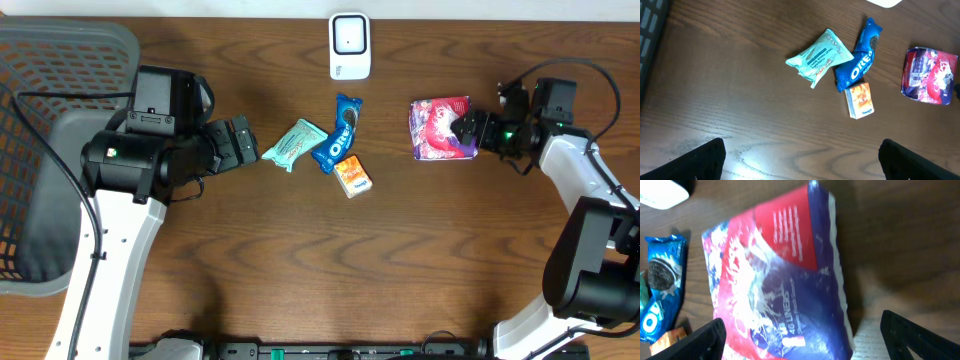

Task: Scan the item barcode
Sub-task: 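Regrasp the pink-purple package with the right gripper and lift it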

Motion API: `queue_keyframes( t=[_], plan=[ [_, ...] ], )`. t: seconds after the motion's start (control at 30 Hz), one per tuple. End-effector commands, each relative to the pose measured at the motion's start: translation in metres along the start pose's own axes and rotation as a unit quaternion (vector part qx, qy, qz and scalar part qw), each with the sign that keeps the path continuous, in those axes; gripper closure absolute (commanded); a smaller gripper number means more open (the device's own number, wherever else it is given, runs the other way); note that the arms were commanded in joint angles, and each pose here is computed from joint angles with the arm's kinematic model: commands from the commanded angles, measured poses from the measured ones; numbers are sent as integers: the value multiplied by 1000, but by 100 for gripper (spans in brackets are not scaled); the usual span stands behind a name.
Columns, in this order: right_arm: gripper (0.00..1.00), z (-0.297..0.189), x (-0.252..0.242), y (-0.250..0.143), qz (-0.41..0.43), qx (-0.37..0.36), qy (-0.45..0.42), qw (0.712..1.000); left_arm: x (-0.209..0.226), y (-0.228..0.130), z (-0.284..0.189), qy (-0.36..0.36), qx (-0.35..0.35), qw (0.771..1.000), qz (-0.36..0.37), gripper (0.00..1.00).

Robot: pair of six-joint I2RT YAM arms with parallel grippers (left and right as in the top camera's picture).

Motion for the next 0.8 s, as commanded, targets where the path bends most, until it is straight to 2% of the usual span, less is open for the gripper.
queue_keyframes(
  t=[0.0,0.23,0.43,0.6,0.7,0.77],
  plan=[
    [7,5,-1,-13,9,9,10,1000,0,2,-2,3,-5,1000,5,2],
    [15,17,-4,-33,27,3,9,1000,0,2,-2,3,-5,1000,5,2],
    [13,20,-3,-37,30,-7,18,999,0,2,-2,3,-5,1000,5,2],
    [17,20,-1,-34,33,-18,35,999,0,2,-2,3,-5,1000,5,2],
    [12,20,0,-30,46,-30,39,998,0,2,-2,3,-5,1000,5,2],
    [16,20,1,-28,49,-33,40,997,0,2,-2,3,-5,1000,5,2]
  ],
)
Point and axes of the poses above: each gripper's point midway between its finger pads, its own z axis out along the fingers, its own x axis along the line the jaws close on, y = z × x, the point moved 10 cm from there along -z, back along the fingers, and after that the axes turned 14 degrees about -z, right-handed, at the moved point
